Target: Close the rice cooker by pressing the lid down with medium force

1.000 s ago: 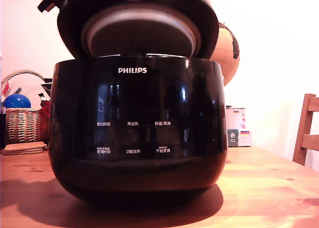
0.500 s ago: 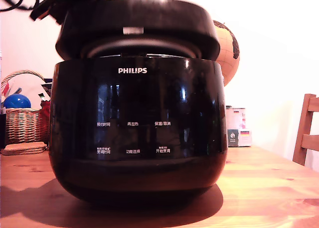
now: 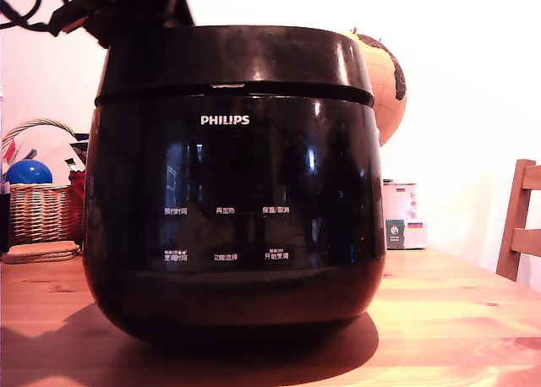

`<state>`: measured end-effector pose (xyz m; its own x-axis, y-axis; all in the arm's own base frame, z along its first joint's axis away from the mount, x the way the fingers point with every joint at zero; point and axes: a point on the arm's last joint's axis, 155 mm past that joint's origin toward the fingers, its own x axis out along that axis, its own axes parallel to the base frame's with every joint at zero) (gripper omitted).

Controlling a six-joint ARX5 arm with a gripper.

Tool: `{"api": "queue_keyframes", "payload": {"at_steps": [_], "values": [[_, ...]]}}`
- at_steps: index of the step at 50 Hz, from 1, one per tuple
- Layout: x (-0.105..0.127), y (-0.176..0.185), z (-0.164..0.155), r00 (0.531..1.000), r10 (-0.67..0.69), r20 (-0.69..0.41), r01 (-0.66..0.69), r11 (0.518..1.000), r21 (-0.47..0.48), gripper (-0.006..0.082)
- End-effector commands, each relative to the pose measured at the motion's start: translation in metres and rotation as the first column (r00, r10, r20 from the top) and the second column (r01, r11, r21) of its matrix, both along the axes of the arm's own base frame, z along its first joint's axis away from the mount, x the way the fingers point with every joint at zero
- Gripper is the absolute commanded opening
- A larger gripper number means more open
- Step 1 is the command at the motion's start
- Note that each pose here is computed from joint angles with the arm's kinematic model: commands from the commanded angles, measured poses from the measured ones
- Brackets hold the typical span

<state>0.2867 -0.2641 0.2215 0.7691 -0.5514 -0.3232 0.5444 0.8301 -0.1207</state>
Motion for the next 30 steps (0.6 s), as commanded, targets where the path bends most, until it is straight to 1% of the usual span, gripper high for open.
{"api": "queue_keyframes", "payload": {"at_steps": [1, 5, 13, 30], "values": [[-0.010, 0.003, -0.041, 0.997, -0.003, -0.071, 0.008, 0.998, 0.070, -0.0021], [-0.011, 0.006, -0.048, 0.998, 0.020, -0.065, -0.014, 0.996, 0.087, -0.0021], [-0.011, 0.014, -0.061, 0.995, 0.057, -0.076, -0.050, 0.995, 0.088, -0.0021], [-0.018, 0.024, -0.094, 0.995, 0.063, -0.073, -0.056, 0.994, 0.090, -0.0021]]}}
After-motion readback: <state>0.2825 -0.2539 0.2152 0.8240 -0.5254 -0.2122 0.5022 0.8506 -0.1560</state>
